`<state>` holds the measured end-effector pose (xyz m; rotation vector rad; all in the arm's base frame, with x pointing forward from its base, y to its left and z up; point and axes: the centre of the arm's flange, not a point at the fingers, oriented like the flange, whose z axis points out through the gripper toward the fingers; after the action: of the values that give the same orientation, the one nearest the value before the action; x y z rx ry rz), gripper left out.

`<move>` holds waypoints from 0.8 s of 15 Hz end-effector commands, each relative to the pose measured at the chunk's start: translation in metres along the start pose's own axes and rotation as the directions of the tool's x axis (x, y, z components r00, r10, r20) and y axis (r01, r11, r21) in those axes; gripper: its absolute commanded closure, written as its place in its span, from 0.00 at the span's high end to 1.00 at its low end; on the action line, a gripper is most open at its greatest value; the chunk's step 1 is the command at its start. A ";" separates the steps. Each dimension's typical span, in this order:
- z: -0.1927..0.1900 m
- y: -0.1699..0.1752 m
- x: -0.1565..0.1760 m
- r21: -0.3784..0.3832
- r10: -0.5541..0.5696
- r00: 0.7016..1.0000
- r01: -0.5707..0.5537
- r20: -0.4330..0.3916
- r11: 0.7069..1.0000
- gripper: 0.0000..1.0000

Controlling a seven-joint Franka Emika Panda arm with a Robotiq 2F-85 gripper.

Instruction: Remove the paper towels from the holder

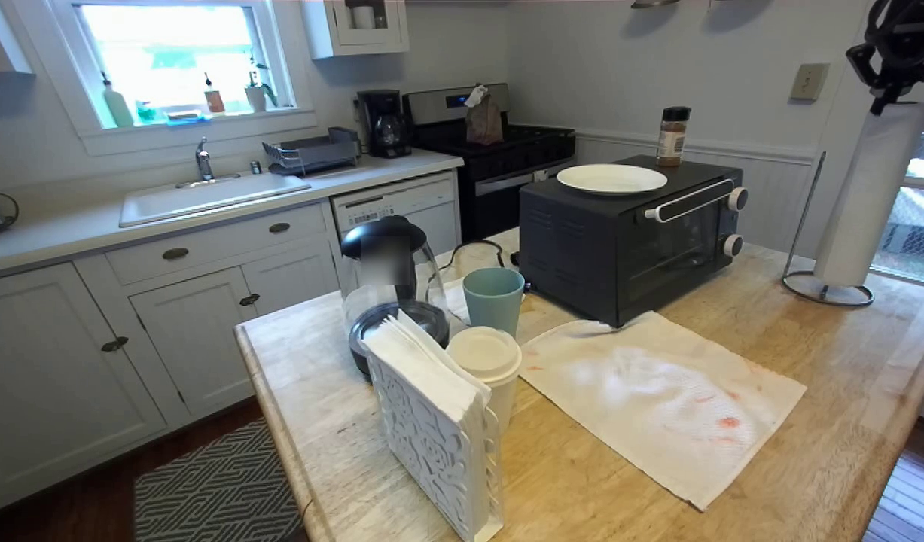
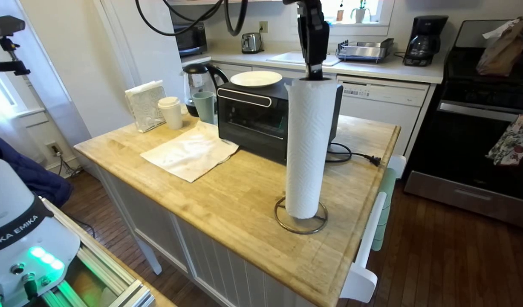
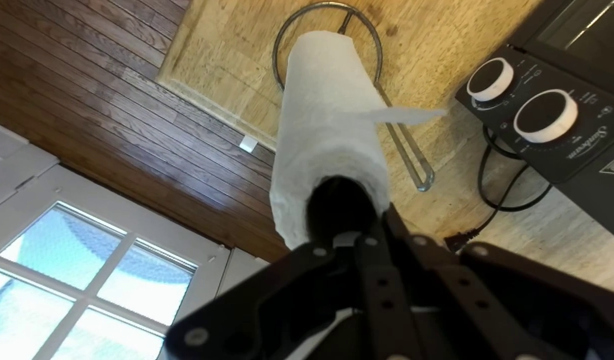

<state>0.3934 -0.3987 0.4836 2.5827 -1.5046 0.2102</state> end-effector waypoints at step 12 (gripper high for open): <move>-0.091 0.044 -0.011 0.055 0.073 0.996 -0.071 -0.049 0.996 0.01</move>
<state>0.3577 -0.3959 0.5466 2.5620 -1.5680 0.3029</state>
